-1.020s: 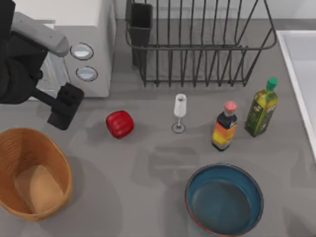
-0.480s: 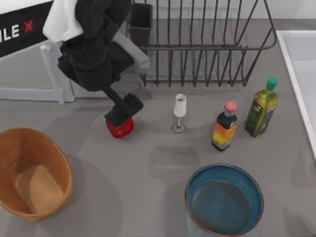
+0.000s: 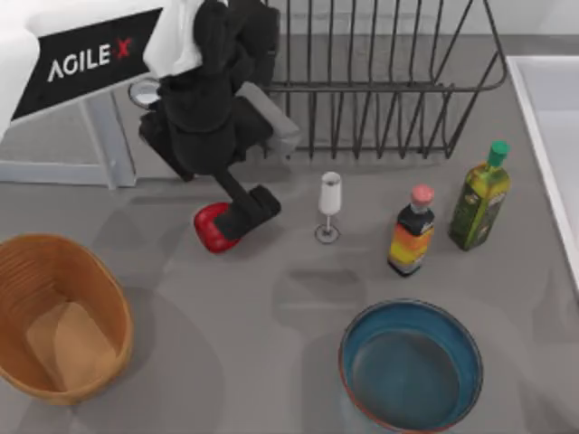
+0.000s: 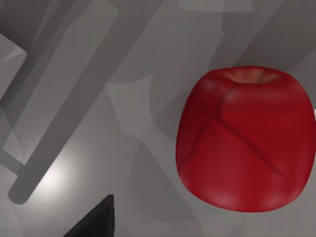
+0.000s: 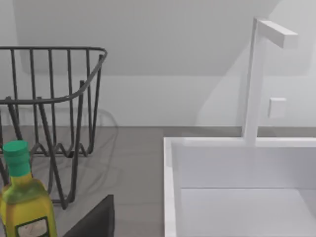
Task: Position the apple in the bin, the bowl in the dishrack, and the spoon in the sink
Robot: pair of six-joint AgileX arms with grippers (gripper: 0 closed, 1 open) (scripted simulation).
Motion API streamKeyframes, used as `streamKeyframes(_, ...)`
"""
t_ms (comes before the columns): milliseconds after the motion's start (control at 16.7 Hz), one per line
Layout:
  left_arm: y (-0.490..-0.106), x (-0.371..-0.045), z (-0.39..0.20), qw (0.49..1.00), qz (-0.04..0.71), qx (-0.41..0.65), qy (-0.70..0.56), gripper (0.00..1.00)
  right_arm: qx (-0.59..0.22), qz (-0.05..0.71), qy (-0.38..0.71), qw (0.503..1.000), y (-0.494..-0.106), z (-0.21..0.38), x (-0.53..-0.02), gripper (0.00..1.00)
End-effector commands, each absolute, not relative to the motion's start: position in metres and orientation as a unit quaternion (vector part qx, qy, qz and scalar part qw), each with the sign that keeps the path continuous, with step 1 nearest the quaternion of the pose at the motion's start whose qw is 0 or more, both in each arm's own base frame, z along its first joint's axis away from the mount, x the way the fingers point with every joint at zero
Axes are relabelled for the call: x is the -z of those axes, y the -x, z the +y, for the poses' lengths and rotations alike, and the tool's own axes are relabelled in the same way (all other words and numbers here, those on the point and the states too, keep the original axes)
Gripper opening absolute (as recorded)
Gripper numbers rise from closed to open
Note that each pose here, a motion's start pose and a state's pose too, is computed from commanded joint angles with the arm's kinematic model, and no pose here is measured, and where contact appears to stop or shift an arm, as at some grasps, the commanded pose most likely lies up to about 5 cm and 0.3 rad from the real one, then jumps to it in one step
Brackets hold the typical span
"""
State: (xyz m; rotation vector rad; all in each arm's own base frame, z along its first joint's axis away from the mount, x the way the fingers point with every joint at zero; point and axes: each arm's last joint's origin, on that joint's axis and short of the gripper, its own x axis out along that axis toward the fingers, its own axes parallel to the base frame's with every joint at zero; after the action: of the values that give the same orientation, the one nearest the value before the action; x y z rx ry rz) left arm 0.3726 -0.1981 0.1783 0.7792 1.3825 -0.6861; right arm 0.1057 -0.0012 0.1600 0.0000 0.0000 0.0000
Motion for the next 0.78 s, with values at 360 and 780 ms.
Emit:
streamKeyframes(360,-0.374,-0.165,-0.197,0.648,0.609,0.302,-0.343,1.0,0.0,0.0,0.0,1.0,-0.106,-0.001,-0.16,1.0)
streamKeyframes(780,-0.378,-0.109,-0.196,0.649,0.608,0.302,-0.343,1.0,0.0,0.0,0.0,1.0,-0.106,-0.001,-0.16,1.0)
